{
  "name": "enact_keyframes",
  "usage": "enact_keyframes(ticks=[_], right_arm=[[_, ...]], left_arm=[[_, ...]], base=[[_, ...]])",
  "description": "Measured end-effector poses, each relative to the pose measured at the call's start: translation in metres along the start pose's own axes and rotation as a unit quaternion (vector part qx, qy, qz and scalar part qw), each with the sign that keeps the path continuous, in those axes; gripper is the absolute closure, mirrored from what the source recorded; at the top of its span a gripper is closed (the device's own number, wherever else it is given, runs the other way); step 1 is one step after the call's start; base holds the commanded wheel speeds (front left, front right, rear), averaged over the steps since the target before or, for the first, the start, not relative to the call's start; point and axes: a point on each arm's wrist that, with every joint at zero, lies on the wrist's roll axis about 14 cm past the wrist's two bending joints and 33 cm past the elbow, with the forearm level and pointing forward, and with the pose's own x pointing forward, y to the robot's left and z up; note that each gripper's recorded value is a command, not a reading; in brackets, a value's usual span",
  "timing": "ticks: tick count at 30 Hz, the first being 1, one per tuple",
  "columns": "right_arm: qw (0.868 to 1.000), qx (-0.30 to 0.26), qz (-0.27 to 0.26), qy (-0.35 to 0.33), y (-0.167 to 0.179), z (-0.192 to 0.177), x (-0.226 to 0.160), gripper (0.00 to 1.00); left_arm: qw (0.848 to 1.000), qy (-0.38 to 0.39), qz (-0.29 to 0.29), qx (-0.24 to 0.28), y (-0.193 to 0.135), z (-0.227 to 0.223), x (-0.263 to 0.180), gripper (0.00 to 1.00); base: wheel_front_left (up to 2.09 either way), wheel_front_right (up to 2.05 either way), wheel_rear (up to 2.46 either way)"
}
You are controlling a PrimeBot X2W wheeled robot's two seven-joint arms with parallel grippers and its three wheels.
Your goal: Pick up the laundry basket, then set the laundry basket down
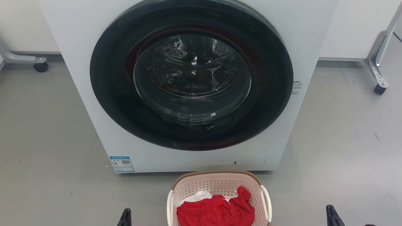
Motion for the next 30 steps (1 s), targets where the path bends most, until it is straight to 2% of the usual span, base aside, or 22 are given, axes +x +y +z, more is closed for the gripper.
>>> enact_keyframes(ticks=[17, 30], right_arm=[[0.991, 0.130, -0.020, 0.012, -0.009, 0.004, 0.008, 1.00], [0.971, 0.236, -0.025, 0.015, -0.014, 0.009, 0.014, 1.00]], left_arm=[[0.992, 0.015, 0.025, -0.122, 0.016, 0.004, 0.006, 1.00], [0.974, 0.019, 0.028, -0.224, 0.021, 0.009, 0.011, 1.00]], base=[[0.00, 0.00, 0.00], [0.00, 0.00, 0.00]])
